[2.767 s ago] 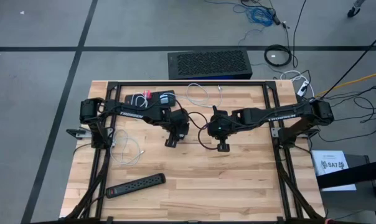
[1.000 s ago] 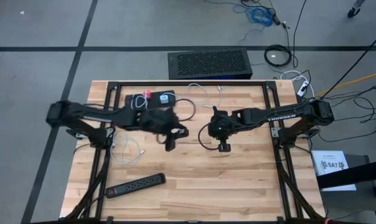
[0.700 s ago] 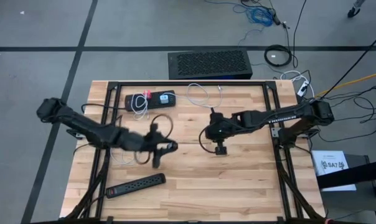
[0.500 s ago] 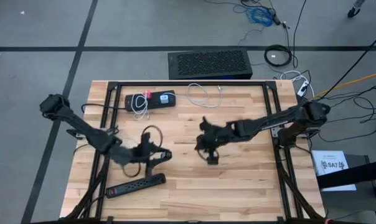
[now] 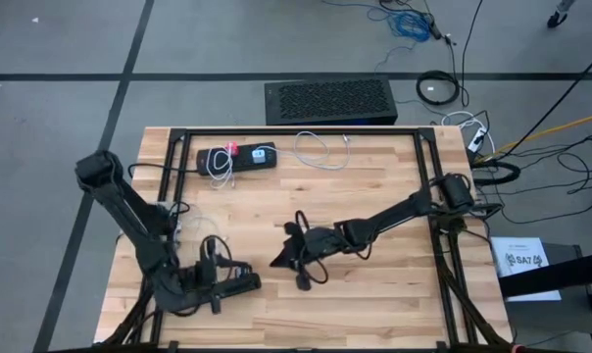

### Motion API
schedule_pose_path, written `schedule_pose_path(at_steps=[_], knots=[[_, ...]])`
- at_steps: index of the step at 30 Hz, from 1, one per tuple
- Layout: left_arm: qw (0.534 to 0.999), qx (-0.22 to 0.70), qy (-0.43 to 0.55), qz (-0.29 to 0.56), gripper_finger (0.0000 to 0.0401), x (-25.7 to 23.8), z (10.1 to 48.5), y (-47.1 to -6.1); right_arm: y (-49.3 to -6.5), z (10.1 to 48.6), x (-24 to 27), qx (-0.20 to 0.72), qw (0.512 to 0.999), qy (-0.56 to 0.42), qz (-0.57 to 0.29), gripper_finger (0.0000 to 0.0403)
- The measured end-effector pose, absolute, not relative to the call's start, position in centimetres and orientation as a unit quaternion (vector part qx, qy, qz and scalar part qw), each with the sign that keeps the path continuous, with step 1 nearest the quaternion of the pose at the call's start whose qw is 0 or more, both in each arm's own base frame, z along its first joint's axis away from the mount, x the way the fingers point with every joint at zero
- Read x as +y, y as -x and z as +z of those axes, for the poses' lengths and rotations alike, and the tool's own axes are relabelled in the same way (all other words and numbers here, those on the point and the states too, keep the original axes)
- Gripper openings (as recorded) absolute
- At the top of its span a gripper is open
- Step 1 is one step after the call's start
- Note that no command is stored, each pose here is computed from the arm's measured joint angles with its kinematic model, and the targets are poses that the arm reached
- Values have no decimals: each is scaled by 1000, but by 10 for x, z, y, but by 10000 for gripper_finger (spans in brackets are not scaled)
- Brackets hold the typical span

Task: Insert USB
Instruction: Insert the black charger adapter into the bottom left black outlet extension

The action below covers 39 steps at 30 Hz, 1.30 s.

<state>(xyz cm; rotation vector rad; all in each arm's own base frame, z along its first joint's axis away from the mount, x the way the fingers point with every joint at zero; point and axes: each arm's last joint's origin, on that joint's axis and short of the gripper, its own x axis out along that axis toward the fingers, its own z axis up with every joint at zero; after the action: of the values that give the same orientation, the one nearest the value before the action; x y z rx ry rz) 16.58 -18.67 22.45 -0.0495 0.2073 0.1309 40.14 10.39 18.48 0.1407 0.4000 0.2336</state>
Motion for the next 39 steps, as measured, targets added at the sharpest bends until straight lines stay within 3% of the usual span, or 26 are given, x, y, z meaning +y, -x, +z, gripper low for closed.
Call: schedule_pose_path(at_steps=[5, 11, 20, 26, 39], knots=[[990, 113, 17, 82, 150, -202, 201, -163, -424, 203, 118, 172, 974, -69, 127, 0], [991, 96, 16, 88, 150, -213, 197, -151, -437, 235, 124, 238, 963, -59, 114, 31], [992, 103, 4, 68, 150, -215, 197, -150, -431, 275, 160, 217, 927, 249, 176, 146], [996, 88, 16, 28, 150, -218, 208, -158, -428, 284, 170, 180, 873, 413, 189, 183], [995, 97, 28, -15, 150, -201, 212, -189, -431, 282, 166, 158, 829, 489, 221, 187]])
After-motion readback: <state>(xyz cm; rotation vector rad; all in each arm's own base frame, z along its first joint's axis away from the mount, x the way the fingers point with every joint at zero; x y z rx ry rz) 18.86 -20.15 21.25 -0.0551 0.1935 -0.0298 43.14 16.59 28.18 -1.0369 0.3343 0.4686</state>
